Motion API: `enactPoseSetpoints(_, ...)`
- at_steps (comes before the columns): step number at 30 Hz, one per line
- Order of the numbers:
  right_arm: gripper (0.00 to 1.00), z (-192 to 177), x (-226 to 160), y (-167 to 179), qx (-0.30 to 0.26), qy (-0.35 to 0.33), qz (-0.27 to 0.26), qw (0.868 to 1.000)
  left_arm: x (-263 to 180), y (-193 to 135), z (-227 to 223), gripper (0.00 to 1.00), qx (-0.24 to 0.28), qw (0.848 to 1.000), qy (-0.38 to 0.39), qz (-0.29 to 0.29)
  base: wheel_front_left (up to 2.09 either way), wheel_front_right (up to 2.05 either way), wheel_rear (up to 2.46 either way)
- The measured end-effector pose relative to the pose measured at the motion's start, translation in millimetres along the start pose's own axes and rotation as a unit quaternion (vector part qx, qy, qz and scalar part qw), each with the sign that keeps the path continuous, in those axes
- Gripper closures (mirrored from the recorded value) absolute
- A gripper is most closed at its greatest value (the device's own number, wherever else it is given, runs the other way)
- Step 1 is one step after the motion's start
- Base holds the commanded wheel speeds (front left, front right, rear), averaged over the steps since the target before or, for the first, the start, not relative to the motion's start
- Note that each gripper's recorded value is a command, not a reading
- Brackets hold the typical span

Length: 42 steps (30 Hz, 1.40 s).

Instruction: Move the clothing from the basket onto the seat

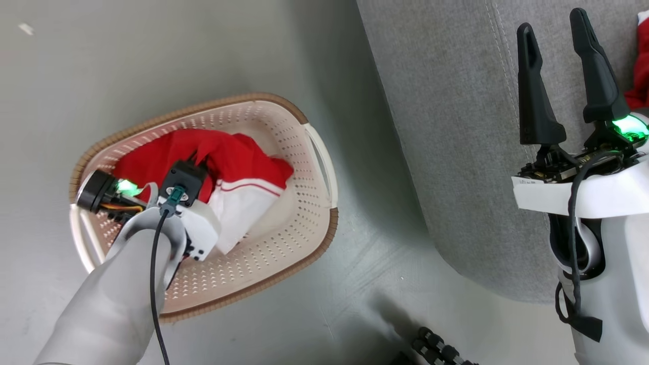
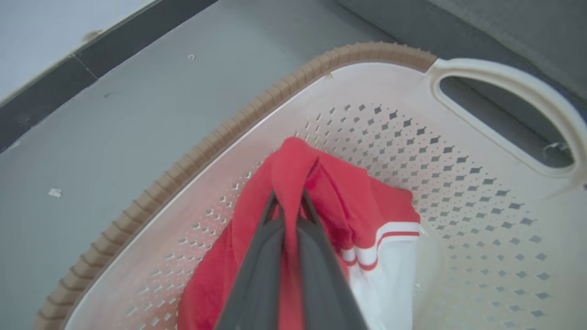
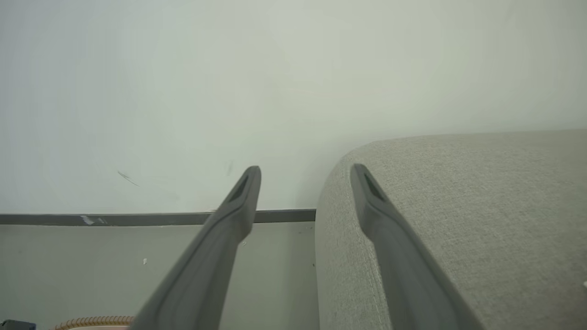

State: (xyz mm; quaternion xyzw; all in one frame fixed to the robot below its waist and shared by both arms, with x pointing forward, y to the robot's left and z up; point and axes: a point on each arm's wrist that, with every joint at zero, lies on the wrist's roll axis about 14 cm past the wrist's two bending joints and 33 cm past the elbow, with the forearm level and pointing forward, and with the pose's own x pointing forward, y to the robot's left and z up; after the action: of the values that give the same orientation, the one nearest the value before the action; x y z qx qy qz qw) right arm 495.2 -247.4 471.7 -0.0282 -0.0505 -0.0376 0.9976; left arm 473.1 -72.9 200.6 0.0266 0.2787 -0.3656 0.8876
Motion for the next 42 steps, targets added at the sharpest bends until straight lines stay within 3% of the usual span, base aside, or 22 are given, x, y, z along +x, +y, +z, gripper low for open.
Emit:
enactPoseSetpoints(6, 0.00, 9.6, 4.1, 7.2, 0.007, -0.013, 0.009, 1.000, -12.9, 6.9, 51.7, 1.00, -0.010, 0.997, -0.074, 0.016, 0.00, 0.00, 0.00)
enactPoseSetpoints(19, 0.00, 31.7, 3.6, 25.7, 0.018, -0.033, 0.032, 0.999, -71.4, 38.1, 115.0, 1.00, -0.021, 0.983, -0.162, 0.080, 0.00, 0.00, 0.00)
enactPoseSetpoints(26, 0.00, 45.7, -2.1, 41.2, 0.022, -0.042, 0.053, 0.997, -111.4, 61.0, 162.9, 1.00, -0.027, 0.965, -0.230, 0.126, 0.00, 0.00, 0.00)
enactPoseSetpoints(42, 0.00, 79.4, -27.2, 75.5, 0.027, -0.064, 0.102, 0.992, -214.1, 90.0, 214.1, 1.00, -0.020, 0.923, -0.315, 0.220, 0.00, 0.00, 0.00)
